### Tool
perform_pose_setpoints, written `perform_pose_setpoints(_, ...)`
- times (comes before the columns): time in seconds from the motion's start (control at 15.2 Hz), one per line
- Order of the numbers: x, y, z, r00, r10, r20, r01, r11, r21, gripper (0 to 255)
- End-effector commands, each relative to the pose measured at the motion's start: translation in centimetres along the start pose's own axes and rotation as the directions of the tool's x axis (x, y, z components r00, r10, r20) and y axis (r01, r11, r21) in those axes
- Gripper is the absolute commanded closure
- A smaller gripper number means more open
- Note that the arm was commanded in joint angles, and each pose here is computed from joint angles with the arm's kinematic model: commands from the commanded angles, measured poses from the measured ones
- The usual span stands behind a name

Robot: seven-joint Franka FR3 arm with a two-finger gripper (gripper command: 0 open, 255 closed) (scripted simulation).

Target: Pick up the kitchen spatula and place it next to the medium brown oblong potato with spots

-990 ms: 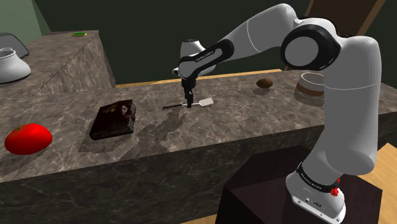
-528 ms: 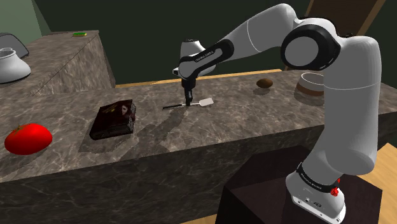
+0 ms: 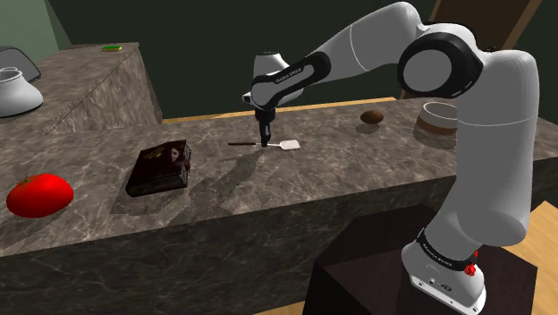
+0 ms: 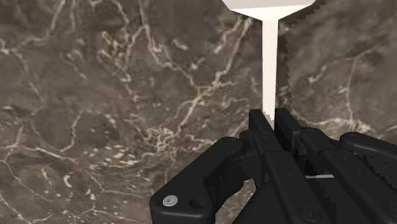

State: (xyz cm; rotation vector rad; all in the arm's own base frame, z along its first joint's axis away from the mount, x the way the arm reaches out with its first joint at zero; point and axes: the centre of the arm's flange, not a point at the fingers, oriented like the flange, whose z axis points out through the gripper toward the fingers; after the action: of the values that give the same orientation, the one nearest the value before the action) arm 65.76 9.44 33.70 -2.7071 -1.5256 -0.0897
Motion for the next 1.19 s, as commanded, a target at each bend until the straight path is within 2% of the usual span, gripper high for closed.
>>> perform_pose_setpoints(0.0,0.1,0.1,-1.0,1.000,0.000,0.000,0.000,1.000,0.000,255)
perform_pose_setpoints(1.12,0.7,0.1,-9.9,1.000,0.000,0.000,0.000,1.000,0.000,255)
